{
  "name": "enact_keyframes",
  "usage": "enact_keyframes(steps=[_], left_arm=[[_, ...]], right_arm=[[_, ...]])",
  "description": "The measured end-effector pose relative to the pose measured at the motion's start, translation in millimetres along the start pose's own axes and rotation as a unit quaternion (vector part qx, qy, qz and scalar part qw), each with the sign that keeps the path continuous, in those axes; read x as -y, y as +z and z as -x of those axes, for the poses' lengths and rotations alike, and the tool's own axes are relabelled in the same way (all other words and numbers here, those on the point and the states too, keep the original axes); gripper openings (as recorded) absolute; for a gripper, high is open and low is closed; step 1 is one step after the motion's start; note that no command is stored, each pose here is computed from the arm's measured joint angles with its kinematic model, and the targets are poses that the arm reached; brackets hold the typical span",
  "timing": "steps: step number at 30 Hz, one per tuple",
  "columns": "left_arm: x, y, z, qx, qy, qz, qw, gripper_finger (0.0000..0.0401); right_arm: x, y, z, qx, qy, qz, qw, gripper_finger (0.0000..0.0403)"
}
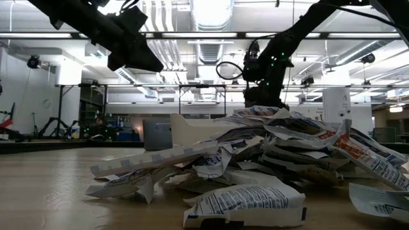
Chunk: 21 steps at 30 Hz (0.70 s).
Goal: Pick & Place First Aid Supplies
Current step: Put the white alcohol pad into the right black bin
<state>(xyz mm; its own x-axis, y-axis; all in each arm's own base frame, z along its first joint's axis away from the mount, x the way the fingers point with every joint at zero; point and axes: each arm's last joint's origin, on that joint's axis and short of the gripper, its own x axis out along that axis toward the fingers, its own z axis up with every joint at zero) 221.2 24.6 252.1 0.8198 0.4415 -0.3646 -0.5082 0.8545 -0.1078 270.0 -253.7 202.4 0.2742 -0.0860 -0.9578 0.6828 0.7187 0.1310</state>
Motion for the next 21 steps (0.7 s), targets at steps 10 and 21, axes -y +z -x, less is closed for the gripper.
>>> enact_keyframes(steps=[10, 21], left_arm=[[6, 5, 2, -0.006, -0.056, 0.005, 0.998, 0.0062], [28, 8, 5, -0.013, -0.095, 0.014, 0.995, 0.0062]], right_arm=[[-6, -14, 61, 0.014, -0.026, 0.031, 0.999, 0.0098], [-20, -71, 156, 0.14, -0.02, 0.081, 0.987, 0.0078]])
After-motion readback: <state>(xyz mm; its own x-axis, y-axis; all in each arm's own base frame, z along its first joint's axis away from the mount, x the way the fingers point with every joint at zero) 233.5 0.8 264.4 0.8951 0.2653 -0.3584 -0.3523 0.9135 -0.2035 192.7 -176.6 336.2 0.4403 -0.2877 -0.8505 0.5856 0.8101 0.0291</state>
